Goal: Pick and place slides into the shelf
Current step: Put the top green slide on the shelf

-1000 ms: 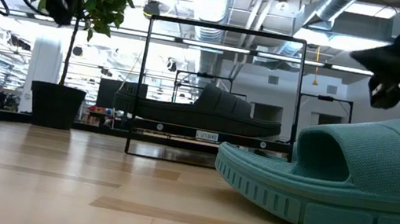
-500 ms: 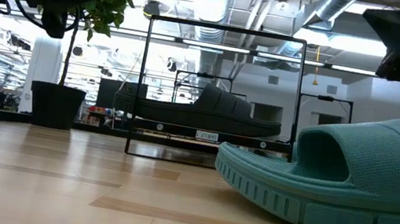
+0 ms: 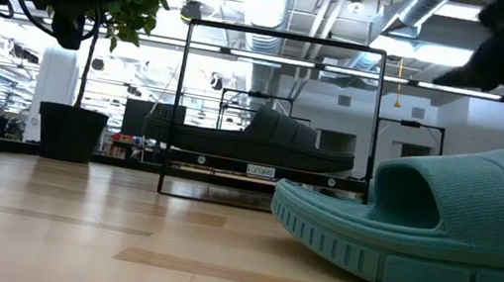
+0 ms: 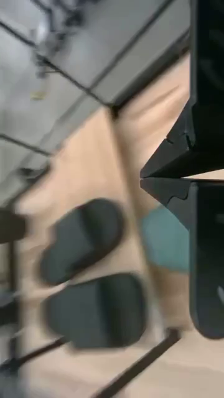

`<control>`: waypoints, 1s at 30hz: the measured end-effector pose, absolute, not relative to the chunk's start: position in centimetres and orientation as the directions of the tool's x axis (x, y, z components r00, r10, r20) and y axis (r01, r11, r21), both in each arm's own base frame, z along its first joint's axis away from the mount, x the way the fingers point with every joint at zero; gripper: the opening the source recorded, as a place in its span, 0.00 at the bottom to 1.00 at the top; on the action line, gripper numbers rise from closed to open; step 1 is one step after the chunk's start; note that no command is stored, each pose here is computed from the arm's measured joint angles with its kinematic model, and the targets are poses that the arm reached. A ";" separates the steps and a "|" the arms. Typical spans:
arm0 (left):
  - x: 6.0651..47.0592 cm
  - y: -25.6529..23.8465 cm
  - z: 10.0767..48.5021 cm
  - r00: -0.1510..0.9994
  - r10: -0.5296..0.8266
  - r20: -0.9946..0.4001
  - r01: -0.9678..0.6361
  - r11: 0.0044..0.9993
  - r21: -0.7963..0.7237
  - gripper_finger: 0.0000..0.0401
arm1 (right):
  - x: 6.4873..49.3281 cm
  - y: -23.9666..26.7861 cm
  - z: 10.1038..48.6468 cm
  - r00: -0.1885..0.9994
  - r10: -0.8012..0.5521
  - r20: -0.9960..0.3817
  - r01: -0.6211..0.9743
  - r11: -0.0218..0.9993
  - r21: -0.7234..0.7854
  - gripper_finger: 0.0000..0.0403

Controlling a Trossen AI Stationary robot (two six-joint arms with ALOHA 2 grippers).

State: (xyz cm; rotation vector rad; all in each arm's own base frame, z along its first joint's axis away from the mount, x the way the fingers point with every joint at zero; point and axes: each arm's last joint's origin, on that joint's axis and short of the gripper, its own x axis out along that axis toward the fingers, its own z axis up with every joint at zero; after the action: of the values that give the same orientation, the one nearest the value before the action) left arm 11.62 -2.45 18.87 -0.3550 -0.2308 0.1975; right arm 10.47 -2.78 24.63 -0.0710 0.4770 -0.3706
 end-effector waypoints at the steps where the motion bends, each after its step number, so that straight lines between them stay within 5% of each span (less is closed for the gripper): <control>1: 11.6 -2.5 18.9 0.955 0.230 0.188 -0.150 0.919 -0.364 0.00 | 11.0 -3.0 24.3 0.802 -0.365 -0.472 0.333 0.930 -0.154 0.00; 7: 11.6 -2.5 18.8 0.956 0.228 0.185 -0.150 0.920 -0.363 0.00 | 13.2 -4.0 22.3 0.727 -0.267 -0.633 0.258 0.960 -0.108 0.00; 14: 11.6 -2.5 18.8 0.958 0.223 0.182 -0.147 0.921 -0.360 0.00 | 13.9 -4.9 21.2 0.684 -0.212 -0.698 0.382 0.919 0.095 0.00; 23: 11.6 -2.5 18.8 0.958 0.223 0.182 -0.146 0.921 -0.360 0.00 | 13.8 -5.0 19.6 0.576 -0.092 -0.813 0.624 0.691 0.364 0.02; 30: 11.6 -2.5 18.8 0.958 0.223 0.182 -0.147 0.921 -0.360 0.00 | 14.1 -4.8 19.3 0.584 0.017 -0.812 0.641 0.603 0.474 0.20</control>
State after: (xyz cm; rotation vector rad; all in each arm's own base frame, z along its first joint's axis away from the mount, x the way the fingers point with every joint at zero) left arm 11.64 -2.48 18.78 -0.3513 -0.2227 0.1916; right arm 14.11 -4.81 19.34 0.8588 0.8850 -0.4218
